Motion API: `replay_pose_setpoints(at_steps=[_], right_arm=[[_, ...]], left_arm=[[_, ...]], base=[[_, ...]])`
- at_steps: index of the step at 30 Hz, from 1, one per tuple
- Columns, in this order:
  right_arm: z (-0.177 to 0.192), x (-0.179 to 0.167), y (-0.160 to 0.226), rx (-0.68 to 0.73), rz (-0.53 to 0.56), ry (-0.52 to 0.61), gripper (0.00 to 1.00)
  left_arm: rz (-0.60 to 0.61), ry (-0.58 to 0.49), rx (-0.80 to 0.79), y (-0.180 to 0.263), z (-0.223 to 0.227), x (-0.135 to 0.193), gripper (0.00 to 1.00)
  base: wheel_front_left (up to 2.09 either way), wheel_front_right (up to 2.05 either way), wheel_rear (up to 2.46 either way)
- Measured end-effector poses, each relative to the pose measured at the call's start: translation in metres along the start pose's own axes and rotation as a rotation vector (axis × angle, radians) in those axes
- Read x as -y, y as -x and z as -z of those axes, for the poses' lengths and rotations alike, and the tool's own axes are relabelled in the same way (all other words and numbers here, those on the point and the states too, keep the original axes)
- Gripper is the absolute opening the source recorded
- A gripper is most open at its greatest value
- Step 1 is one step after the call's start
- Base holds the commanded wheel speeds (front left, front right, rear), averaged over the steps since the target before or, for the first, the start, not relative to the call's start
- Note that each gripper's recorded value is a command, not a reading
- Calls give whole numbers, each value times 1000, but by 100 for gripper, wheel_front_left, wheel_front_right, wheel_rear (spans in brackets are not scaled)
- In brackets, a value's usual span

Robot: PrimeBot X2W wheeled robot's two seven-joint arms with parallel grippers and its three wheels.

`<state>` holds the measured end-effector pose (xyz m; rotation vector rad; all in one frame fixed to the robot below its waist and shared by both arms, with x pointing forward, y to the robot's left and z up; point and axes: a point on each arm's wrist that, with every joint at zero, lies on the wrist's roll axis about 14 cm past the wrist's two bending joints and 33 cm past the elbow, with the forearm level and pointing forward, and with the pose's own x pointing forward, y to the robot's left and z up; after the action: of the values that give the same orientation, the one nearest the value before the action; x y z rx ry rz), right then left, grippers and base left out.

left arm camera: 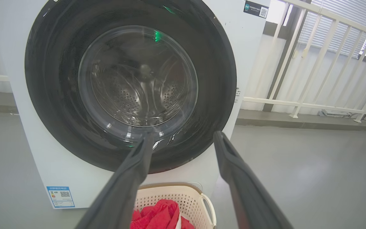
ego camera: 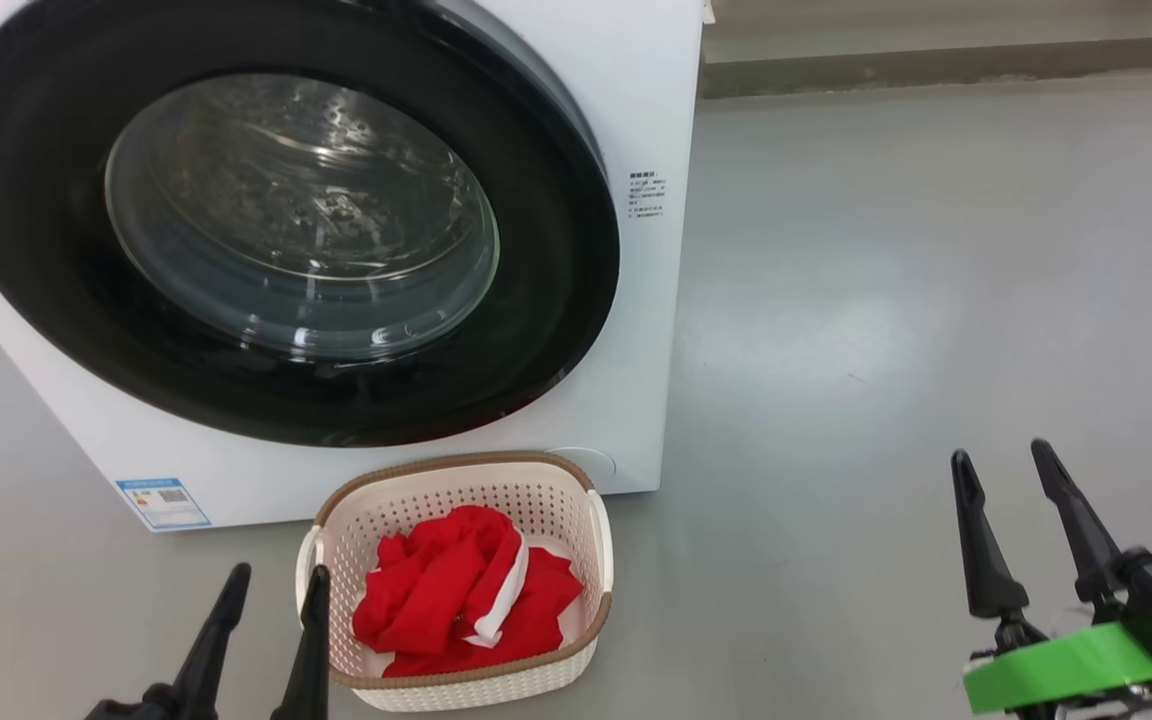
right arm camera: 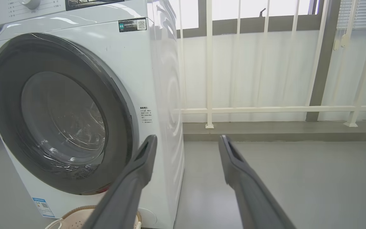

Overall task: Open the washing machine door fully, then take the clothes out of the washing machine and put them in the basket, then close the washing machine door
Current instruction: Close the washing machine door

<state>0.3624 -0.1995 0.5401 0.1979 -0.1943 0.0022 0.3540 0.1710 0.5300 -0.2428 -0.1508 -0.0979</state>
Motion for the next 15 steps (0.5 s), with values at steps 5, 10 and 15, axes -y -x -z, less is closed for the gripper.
replay_pose_setpoints(at_steps=[5, 10, 15], right_arm=[[4, 2, 17, -16, 12, 0, 100], [6, 0, 24, -24, 9, -6, 100], [3, -2, 23, -16, -1, 6, 100]], left_arm=[[-10, -18, -4, 6, 0, -4, 100], [-10, -42, -10, 8, 1, -5, 100], [-14, -44, -9, 9, 1, -6, 100]], base=[[0, 0, 0], [0, 0, 0], [0, 0, 0]])
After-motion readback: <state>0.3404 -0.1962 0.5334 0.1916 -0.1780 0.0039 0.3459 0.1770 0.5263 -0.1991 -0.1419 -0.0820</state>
